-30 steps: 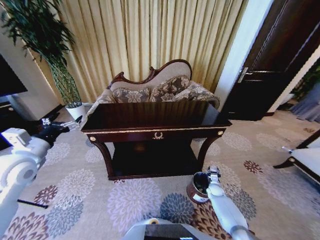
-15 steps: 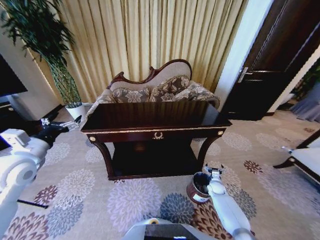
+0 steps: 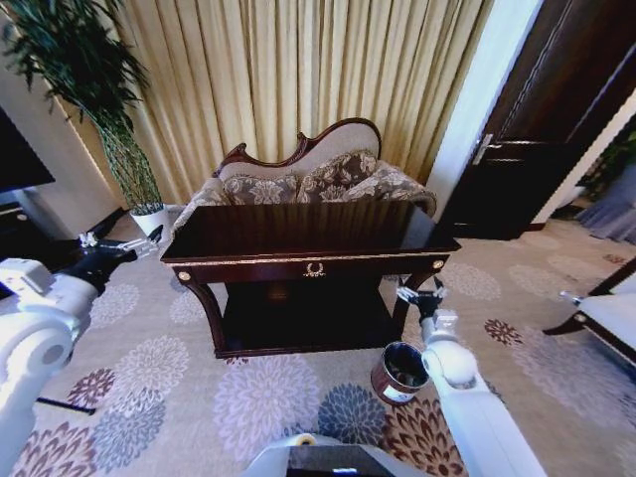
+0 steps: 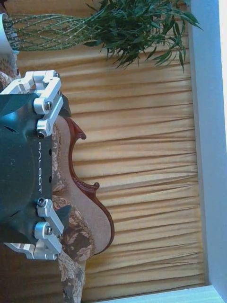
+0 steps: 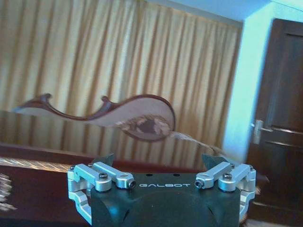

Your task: Move to the front of the table and place the trash on the table into the trash bin.

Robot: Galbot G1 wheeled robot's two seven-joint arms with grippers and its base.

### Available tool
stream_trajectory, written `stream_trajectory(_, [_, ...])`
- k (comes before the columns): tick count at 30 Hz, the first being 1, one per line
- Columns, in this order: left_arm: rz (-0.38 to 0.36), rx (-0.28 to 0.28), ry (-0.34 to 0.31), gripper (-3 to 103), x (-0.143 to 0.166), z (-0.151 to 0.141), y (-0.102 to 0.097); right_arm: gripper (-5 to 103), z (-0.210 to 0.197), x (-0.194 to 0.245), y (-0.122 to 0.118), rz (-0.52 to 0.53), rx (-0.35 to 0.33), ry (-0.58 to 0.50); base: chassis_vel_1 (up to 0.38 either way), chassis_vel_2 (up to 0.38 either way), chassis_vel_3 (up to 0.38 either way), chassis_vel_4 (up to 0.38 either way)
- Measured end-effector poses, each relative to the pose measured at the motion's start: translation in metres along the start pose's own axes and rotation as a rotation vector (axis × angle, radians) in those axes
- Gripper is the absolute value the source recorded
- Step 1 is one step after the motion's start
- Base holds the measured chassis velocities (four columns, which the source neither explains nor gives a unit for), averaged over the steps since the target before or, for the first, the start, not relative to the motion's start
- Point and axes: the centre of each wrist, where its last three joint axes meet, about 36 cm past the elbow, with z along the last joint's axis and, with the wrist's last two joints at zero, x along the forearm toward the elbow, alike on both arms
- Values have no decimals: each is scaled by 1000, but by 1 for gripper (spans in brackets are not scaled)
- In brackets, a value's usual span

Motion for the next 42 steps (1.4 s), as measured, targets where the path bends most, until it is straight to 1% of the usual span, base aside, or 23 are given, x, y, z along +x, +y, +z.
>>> stream_trajectory(6, [-9, 3, 5, 100, 1, 4, 3, 100, -26, 19, 8, -19, -15, -19, 0, 0, 0, 0])
stream_trajectory(10, [-16, -5, 2, 100, 1, 6, 4, 100, -27, 20, 8, 0, -17, -21, 0, 0, 0, 0])
stream_trajectory(12, [-20, -21, -1, 100, 1, 8, 7, 100, -27, 20, 8, 13, -21, -21, 70, -51, -57, 74])
stream_trajectory(18, [-23, -25, 1, 100, 0, 9, 8, 100, -30, 22, 8, 16, -32, -31, 125, -121, -114, 119])
stream_trajectory(25, [-22, -28, 4, 100, 1, 12, 7, 100, -30, 23, 11, 19, -49, -45, 243, -233, -252, 243])
stream_trajectory(42, [-15, -35, 7, 100, -2, 13, 6, 100, -29, 21, 7, 29, -55, -50, 238, -236, -224, 228])
